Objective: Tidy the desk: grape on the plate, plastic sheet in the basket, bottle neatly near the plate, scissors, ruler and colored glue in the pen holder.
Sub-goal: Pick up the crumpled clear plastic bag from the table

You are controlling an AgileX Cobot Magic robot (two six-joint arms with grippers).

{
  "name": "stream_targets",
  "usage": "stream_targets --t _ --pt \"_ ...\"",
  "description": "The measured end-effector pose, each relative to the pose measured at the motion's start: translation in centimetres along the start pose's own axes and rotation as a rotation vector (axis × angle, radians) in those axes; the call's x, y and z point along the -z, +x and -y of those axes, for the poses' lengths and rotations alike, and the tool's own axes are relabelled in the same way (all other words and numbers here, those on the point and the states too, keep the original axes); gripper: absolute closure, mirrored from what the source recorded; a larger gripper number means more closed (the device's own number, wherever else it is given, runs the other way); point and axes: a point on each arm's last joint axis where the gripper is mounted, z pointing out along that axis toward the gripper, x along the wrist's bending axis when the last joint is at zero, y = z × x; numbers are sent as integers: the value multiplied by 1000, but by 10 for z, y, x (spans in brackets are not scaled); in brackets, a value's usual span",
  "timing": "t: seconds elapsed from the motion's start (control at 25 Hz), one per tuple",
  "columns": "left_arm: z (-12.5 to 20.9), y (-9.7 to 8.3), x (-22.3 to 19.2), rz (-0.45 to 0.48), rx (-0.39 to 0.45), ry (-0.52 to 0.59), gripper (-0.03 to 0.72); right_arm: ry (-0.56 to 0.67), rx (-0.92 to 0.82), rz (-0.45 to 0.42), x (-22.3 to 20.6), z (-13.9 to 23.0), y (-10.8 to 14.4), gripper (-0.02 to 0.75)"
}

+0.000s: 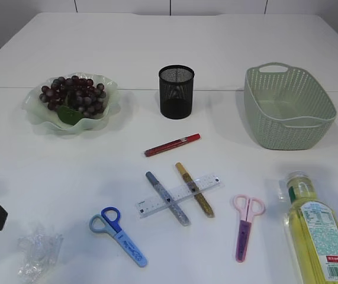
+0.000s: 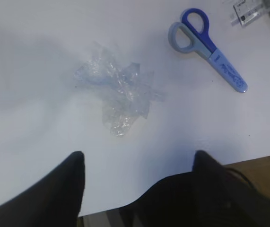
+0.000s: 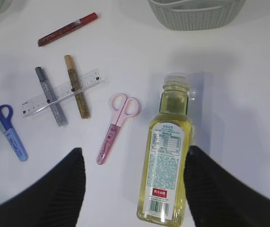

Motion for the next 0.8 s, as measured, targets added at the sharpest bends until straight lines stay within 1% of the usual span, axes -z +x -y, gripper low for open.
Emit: stream_targets --t 0.08,0.2,0.32,0.56,0.8 --pt "3 1 -9 19 14 -9 121 0 0 0 0 0 0 225" --pt "2 3 -19 31 24 -15 82 0 0 0 0 0 0 225" --pt "-5 5 -32 27 41 -8 78 1 0 0 0 0 0 225" --pt "-13 10 -75 14 83 94 90 2 0 0 0 0 0 225" --pt "-15 8 -108 0 117 127 99 2 0 0 0 0 0 225"
